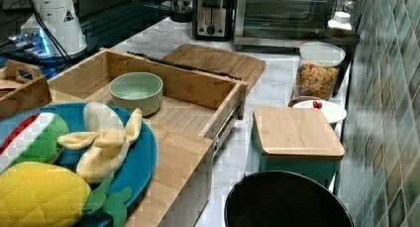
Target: Close the drawer.
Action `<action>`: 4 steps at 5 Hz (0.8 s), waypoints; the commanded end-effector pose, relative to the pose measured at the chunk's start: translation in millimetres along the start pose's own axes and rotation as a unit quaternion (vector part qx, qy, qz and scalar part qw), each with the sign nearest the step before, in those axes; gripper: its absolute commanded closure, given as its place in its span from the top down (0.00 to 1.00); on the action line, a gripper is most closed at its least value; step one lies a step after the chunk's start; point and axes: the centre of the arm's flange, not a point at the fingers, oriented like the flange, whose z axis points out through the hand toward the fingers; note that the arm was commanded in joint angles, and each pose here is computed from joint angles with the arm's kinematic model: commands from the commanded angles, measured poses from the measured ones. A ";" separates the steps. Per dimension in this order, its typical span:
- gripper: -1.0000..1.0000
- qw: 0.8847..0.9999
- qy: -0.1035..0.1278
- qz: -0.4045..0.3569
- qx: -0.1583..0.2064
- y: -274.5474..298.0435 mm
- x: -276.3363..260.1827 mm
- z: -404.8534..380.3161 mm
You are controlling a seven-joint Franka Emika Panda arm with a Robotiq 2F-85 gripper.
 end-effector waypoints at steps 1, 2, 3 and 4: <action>0.00 0.994 0.013 -0.080 -0.067 -36.2 -6.9 53.3; 0.00 0.994 0.028 -0.086 -0.055 -39.6 -16.1 70.4; 0.00 0.995 0.015 -0.077 -0.059 -49.6 -19.4 89.4; 0.00 0.994 0.013 -0.082 -0.069 -51.6 -20.8 109.3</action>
